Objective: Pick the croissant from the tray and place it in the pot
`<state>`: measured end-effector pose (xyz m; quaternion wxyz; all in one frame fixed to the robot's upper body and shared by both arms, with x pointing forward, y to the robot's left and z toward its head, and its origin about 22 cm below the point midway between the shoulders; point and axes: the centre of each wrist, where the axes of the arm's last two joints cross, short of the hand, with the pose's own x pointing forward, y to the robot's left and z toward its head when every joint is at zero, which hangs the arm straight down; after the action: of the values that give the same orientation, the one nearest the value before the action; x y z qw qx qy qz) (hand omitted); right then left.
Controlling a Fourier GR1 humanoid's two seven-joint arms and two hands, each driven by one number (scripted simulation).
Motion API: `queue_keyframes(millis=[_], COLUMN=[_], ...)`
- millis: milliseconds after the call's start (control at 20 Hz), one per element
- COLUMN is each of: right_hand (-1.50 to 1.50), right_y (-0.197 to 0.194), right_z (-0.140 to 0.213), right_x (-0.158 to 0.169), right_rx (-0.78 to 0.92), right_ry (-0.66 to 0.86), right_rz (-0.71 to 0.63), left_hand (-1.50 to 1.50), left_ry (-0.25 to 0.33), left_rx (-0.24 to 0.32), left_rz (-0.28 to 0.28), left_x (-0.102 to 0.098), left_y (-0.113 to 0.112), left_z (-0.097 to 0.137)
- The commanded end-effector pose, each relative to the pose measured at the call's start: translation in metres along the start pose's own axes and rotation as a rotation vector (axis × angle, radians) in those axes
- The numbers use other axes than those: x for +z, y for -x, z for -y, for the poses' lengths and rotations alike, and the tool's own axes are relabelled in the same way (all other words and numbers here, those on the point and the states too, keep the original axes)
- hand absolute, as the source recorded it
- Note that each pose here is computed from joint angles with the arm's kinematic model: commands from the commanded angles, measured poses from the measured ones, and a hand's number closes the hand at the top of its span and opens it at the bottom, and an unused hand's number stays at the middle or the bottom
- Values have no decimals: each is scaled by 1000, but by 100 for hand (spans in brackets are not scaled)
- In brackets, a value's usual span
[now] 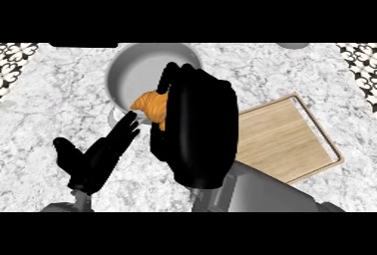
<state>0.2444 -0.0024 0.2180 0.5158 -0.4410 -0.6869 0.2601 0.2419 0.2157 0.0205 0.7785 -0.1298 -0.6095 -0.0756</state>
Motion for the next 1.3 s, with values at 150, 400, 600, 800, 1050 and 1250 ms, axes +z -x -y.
queue_keyframes(millis=[150, 400, 600, 800, 1050, 1250], right_hand=[150, 150, 150, 150, 150, 150], right_y=[-36, -34, -32, -16, -13, 12], right_z=[14, -12, -22, -49, -53, -74], right_x=[-56, -93, -129, -145, -163, -165], right_rx=[-36, -18, -9, -4, -36, -75], right_ry=[-16, -28, -78, -69, -63, -46], right_rz=[-230, -210, -204, -211, -211, -221], left_hand=[0, 0, 0, 0, 0, 0], left_ry=[34, 42, 30, 68, 86, 91], left_rx=[-10, -9, -18, -12, -25, -42], left_rz=[-5, -2, 16, 10, 28, 29], left_x=[5, 2, 0, -12, -18, -15], left_y=[5, -7, -2, -9, -11, -11], left_z=[-10, 0, 9, 2, 15, 12])
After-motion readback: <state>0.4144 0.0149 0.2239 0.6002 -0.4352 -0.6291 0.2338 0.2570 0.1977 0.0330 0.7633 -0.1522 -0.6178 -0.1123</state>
